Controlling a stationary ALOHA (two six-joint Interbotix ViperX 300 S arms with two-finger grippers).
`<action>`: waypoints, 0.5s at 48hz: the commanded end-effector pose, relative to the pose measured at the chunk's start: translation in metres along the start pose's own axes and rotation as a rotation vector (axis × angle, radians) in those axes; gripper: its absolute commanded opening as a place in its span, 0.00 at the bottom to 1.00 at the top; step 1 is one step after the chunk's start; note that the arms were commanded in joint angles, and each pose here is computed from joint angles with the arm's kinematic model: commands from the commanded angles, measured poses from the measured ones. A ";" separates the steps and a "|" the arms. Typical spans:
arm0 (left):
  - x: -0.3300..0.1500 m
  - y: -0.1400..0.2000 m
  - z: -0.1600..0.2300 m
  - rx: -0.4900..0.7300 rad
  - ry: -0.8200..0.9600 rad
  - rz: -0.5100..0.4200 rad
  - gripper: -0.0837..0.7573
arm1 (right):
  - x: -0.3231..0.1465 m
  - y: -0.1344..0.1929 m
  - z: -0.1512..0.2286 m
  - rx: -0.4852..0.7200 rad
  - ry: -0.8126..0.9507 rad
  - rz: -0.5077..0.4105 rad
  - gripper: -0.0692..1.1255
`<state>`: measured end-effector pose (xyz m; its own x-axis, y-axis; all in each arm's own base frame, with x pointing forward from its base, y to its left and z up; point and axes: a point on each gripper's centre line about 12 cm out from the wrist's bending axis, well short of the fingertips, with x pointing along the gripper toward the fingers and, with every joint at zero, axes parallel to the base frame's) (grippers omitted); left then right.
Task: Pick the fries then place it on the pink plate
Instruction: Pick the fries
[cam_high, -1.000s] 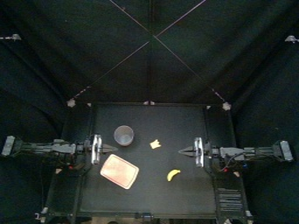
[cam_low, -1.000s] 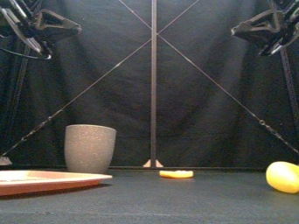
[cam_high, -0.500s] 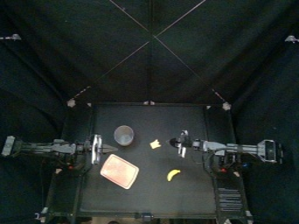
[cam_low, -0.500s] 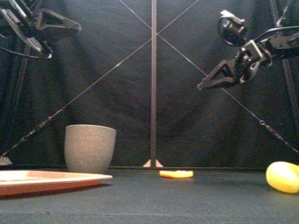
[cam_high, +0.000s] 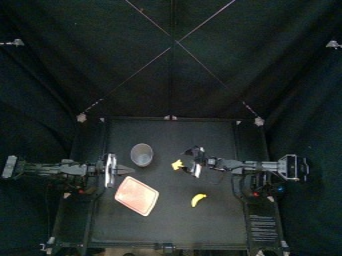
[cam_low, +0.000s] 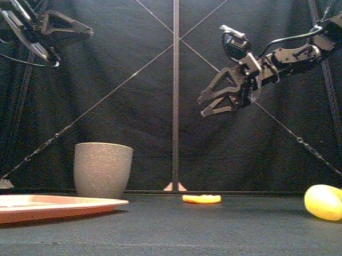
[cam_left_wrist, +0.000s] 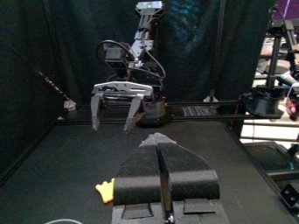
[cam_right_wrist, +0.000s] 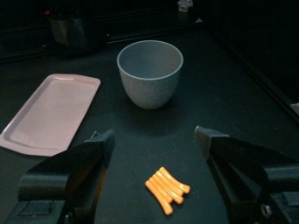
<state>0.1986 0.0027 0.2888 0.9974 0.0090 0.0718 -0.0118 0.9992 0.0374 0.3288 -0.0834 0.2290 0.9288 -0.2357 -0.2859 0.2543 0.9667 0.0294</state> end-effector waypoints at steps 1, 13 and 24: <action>0.002 0.002 0.006 -0.002 -0.018 0.008 0.09 | 0.010 -0.002 0.008 0.009 -0.011 -0.006 0.93; 0.002 0.003 0.004 -0.008 -0.015 0.013 0.09 | 0.035 -0.001 -0.016 -0.101 0.477 -0.008 0.93; 0.002 0.003 0.004 -0.008 -0.015 0.015 0.09 | 0.056 -0.008 -0.034 -0.265 0.804 -0.044 0.93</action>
<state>0.1983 0.0050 0.2877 0.9973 0.0215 0.0704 -0.0237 0.9993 0.0299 0.3613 -0.0962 0.1703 0.4413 -0.2054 -0.8735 0.1299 0.9778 -0.1642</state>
